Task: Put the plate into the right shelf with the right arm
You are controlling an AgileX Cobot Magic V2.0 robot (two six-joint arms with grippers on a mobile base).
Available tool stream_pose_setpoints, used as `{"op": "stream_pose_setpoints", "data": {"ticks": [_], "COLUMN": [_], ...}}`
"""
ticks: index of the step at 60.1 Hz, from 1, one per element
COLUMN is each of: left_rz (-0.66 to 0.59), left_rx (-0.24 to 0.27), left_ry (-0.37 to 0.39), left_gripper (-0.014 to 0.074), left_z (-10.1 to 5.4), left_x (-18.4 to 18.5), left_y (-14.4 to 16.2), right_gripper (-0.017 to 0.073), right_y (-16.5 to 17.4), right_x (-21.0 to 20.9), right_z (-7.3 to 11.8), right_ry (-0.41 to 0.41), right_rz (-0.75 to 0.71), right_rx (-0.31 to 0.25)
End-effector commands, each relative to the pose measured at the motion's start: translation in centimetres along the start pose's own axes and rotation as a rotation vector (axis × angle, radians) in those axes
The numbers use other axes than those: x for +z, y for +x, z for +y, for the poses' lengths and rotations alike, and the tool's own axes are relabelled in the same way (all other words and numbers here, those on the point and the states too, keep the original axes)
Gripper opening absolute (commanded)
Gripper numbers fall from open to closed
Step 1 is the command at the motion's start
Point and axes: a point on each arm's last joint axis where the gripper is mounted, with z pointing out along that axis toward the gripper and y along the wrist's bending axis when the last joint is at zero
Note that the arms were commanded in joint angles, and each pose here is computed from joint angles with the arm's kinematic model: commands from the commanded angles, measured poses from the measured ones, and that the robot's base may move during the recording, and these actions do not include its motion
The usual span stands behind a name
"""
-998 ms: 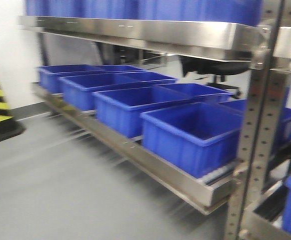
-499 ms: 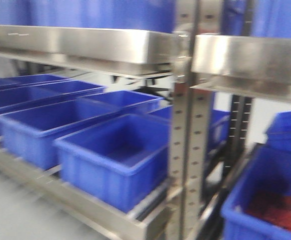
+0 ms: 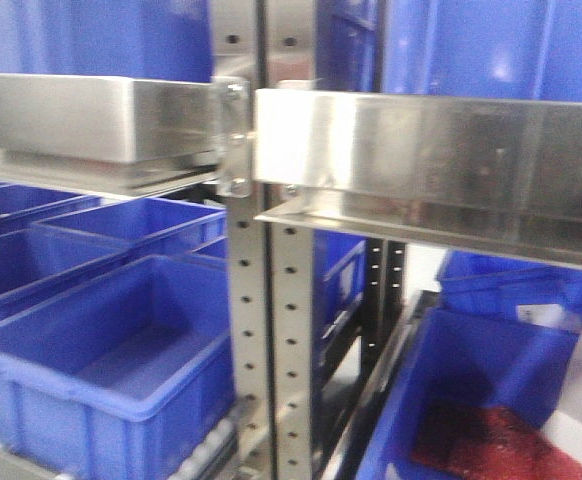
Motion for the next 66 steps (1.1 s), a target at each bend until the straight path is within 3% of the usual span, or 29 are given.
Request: {"op": "stream_pose_setpoints", "data": {"ticks": [1, 66], "left_rz": [-0.085, -0.085], "left_rx": [-0.005, -0.005], "left_ry": [-0.02, -0.02], "left_gripper": [-0.0047, -0.0047], "left_z": [0.18, 0.18], "left_x": [-0.06, -0.06], "left_y": [-0.61, -0.61], "right_gripper": [0.0054, 0.0054], "right_y": [-1.63, -1.7], "right_x": [0.21, 0.2], "right_z": [0.16, 0.18], "right_ry": [-0.024, -0.027], "right_rz": [-0.1, -0.108], "right_rx": [-0.019, -0.019]}}
